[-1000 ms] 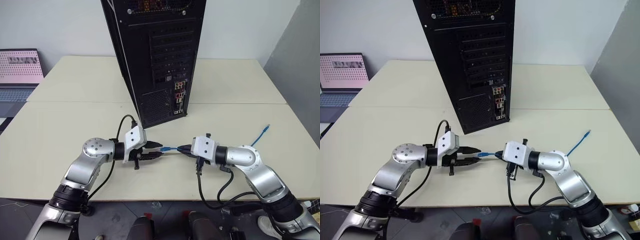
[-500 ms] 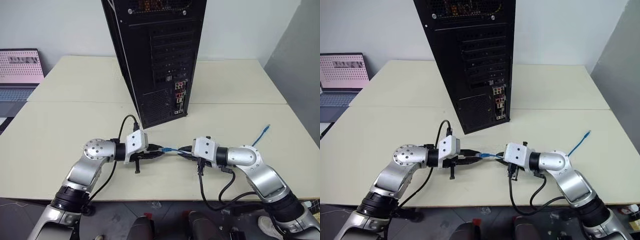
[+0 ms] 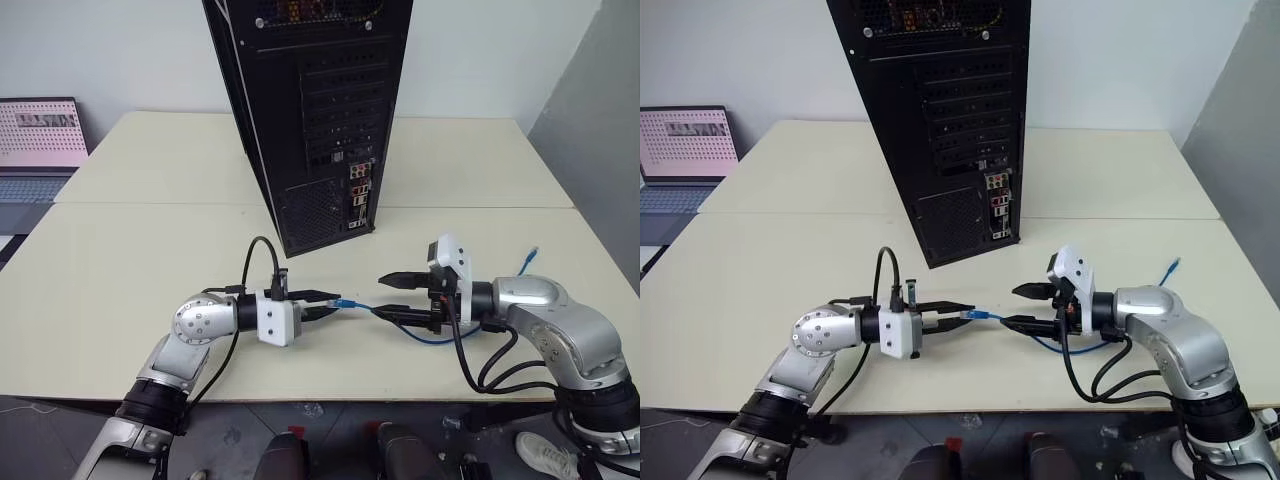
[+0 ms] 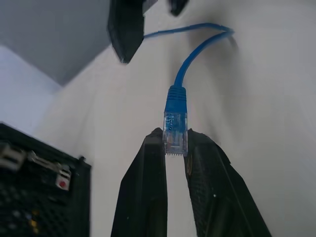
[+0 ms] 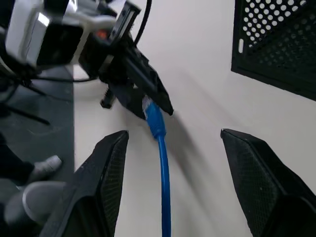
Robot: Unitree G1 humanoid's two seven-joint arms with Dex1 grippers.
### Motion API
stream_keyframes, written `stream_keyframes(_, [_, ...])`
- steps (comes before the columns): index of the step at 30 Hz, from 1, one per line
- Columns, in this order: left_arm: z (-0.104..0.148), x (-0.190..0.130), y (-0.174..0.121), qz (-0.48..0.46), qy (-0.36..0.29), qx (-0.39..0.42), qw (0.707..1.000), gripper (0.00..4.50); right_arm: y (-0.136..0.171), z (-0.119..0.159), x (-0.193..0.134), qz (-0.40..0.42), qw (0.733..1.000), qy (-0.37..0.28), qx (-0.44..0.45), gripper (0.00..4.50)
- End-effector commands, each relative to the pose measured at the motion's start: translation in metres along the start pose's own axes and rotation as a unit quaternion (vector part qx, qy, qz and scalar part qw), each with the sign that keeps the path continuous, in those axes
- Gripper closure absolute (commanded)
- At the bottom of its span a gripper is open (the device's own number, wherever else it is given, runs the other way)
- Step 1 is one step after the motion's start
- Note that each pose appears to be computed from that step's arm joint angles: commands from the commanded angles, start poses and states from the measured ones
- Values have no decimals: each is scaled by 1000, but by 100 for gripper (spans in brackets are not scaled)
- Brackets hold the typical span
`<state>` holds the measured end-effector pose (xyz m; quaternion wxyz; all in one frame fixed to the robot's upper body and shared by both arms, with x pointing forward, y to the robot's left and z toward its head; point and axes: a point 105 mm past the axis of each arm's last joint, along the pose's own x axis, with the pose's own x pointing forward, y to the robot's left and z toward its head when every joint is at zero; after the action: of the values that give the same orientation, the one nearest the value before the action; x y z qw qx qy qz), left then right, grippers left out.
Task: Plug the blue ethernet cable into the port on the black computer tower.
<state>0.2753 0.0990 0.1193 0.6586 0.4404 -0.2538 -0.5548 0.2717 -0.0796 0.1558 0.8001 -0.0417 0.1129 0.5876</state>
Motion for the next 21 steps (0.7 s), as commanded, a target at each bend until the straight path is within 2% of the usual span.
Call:
stream_keyframes(1, [11, -5, 10, 35, -26, 90, 995, 423, 7, 15, 5, 6, 999, -31, 2, 134])
stream_keyframes(5, [8, -7, 13, 55, -19, 118, 991, 423, 16, 18, 11, 33, 997, -53, 39, 134])
stream_keyframes(11, [4, -9, 16, 66, -7, 132, 989, 423, 21, 14, 20, 39, 997, -50, 52, 134])
stream_keyframes(21, [13, -8, 24, 89, -14, 159, 983, 423, 23, 11, 31, 47, 994, -57, 81, 134])
